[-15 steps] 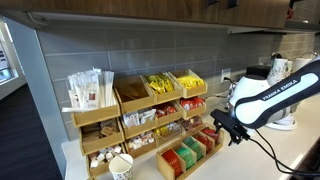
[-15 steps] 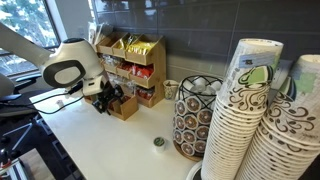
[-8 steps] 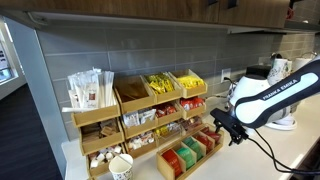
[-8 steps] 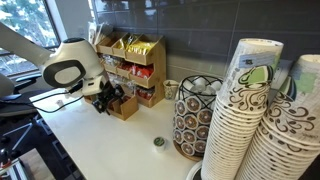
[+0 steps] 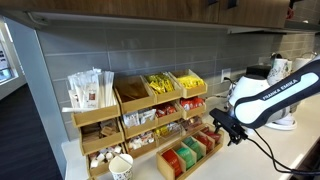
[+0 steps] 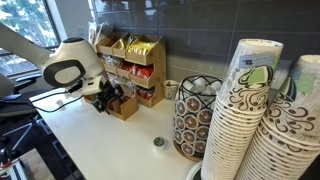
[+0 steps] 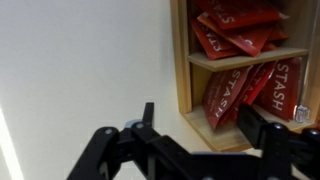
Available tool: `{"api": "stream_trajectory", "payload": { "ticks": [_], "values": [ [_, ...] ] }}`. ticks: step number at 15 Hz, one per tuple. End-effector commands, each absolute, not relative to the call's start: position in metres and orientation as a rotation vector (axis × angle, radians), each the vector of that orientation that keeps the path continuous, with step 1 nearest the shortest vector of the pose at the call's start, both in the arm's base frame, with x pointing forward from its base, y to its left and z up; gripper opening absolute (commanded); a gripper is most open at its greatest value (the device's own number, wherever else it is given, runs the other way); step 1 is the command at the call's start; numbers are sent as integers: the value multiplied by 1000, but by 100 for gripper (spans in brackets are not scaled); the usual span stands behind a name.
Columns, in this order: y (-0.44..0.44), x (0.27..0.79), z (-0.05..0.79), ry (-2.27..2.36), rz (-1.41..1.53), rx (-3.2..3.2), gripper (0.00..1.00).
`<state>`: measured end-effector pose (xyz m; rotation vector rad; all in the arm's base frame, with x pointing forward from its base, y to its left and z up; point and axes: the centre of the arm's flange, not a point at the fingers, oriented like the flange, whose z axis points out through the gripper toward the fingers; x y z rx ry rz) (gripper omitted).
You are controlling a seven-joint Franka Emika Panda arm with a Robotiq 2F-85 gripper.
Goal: Remove a sachet from the far right rack of the stand alone snacks rack
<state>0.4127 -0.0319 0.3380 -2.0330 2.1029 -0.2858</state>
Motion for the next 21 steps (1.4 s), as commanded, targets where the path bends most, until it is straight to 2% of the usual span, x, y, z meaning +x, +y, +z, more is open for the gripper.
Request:
{"api": "stream_trajectory", "payload": {
  "ticks": [1, 2, 3, 4, 5, 6, 7, 8, 9, 10, 18, 19, 21],
  "values": [
    [-30, 413, 333, 2121, -269, -2012, 72],
    [-30, 414, 332, 2122, -266, -2012, 71],
    [-30, 414, 332, 2122, -267, -2011, 63],
    [-30, 415, 332, 2120, -266, -2010, 66],
    [-29, 416, 331, 2118, -265, -2010, 63],
    [-29, 417, 331, 2116, -263, -2010, 56],
    [-28, 418, 331, 2114, -262, -2012, 57],
    [-27, 419, 330, 2112, -259, -2013, 49],
    [-26, 419, 330, 2111, -258, -2013, 52],
    [-25, 421, 330, 2109, -254, -2013, 48],
    [-23, 425, 329, 2106, -248, -1999, 46],
    [-23, 426, 330, 2105, -249, -1998, 43],
    [-22, 427, 332, 2103, -251, -1991, 29]
  ]
}}
